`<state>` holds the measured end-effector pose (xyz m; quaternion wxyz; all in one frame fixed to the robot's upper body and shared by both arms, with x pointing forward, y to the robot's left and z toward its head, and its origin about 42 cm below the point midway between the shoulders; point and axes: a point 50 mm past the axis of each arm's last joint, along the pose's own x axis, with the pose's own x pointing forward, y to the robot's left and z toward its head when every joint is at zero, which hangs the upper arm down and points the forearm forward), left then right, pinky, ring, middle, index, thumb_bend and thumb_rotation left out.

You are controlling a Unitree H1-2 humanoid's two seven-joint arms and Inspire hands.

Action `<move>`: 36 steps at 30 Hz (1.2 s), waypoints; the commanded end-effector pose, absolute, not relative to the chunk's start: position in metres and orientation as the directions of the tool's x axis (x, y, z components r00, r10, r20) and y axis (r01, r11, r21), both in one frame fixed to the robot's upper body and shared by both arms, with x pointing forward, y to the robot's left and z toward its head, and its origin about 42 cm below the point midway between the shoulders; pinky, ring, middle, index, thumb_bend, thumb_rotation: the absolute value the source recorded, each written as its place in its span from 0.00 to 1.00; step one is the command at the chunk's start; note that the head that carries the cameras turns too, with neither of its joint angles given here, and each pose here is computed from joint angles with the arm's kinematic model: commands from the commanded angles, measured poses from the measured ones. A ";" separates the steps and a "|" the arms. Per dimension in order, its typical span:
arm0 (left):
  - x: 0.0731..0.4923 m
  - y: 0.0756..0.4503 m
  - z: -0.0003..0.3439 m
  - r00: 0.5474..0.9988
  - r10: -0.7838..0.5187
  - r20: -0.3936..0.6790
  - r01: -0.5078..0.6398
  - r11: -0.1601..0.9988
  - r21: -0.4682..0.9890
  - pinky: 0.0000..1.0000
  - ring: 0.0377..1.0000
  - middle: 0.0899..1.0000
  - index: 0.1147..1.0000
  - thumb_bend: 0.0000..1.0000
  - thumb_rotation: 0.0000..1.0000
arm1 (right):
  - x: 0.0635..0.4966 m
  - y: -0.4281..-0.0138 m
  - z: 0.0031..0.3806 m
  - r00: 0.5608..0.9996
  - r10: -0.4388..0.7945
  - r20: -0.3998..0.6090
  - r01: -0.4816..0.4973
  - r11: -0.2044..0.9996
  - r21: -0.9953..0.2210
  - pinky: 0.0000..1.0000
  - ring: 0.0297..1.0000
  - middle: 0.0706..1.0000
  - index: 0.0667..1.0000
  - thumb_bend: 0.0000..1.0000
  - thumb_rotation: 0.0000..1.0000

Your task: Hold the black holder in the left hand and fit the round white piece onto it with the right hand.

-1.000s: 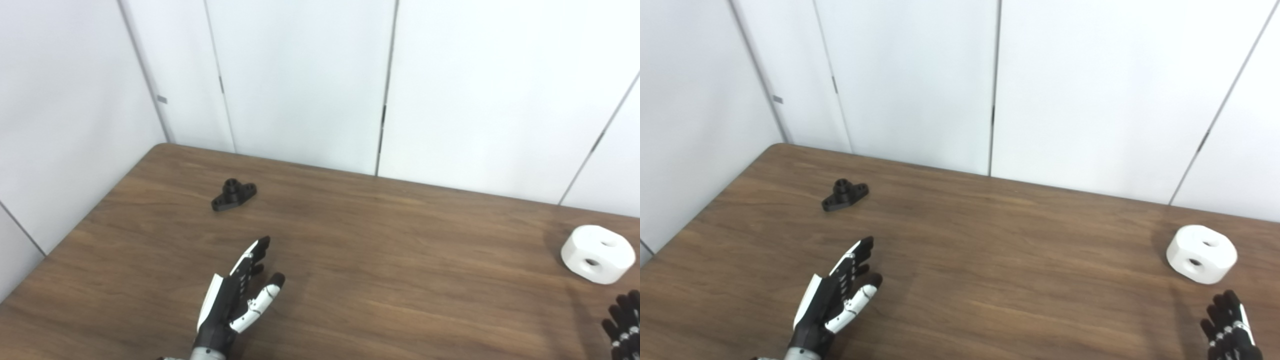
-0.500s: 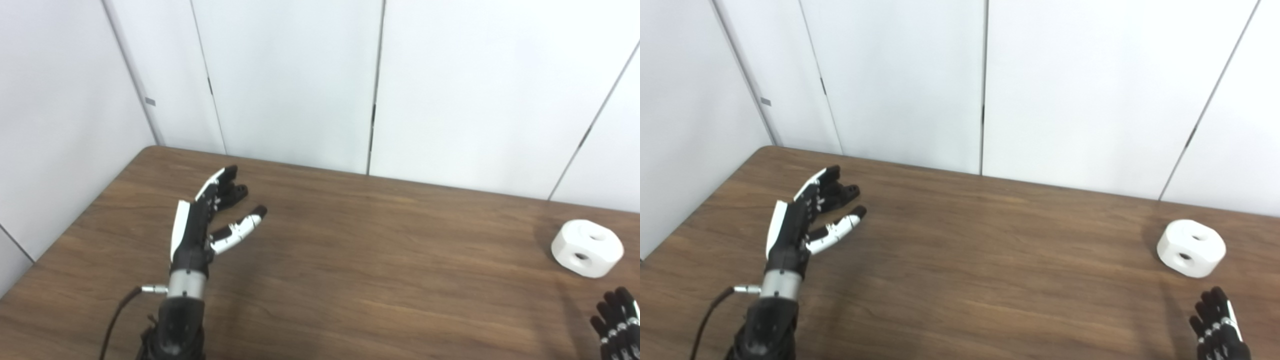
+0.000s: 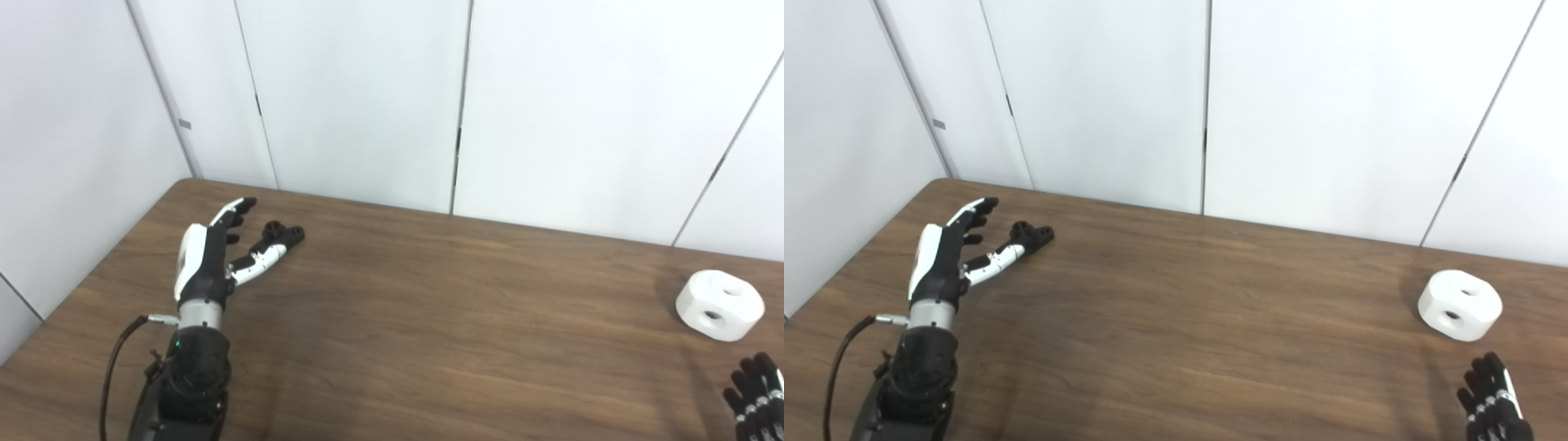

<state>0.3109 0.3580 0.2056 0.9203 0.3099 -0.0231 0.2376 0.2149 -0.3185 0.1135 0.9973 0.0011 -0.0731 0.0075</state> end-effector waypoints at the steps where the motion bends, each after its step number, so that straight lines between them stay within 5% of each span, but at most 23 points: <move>1: 0.320 0.366 0.223 0.869 0.426 0.252 -0.489 0.658 0.573 0.82 0.88 0.88 0.84 0.75 0.31 | 0.199 -0.312 0.090 0.997 -0.003 0.077 -0.001 0.999 0.053 1.00 1.00 1.00 1.00 0.63 1.00; 10: 0.337 0.385 0.220 0.874 0.417 0.250 -0.468 0.584 0.663 0.85 0.93 0.91 0.83 0.80 0.33 | 0.198 -0.312 0.090 0.998 -0.001 0.071 -0.003 0.999 0.050 1.00 1.00 1.00 1.00 0.63 1.00; 15: 0.350 0.394 0.216 0.869 0.423 0.256 -0.444 0.439 0.781 1.00 0.94 0.87 0.79 0.89 0.45 | 0.198 -0.313 0.089 0.997 0.000 0.075 -0.004 0.999 0.053 1.00 1.00 1.00 1.00 0.63 1.00; 22: 0.362 0.401 0.207 0.867 0.434 0.245 -0.402 0.317 0.859 1.00 0.96 0.88 0.75 0.92 0.44 | 0.197 -0.313 0.090 0.998 -0.002 0.070 -0.002 0.998 0.062 1.00 1.00 1.00 1.00 0.65 0.98; 36: 0.383 0.412 0.194 0.879 0.445 0.172 -0.320 0.284 0.904 1.00 0.96 0.89 0.69 0.95 0.41 | 0.199 -0.311 0.088 0.997 -0.012 0.073 0.008 0.999 0.045 1.00 0.99 0.98 1.00 0.65 0.98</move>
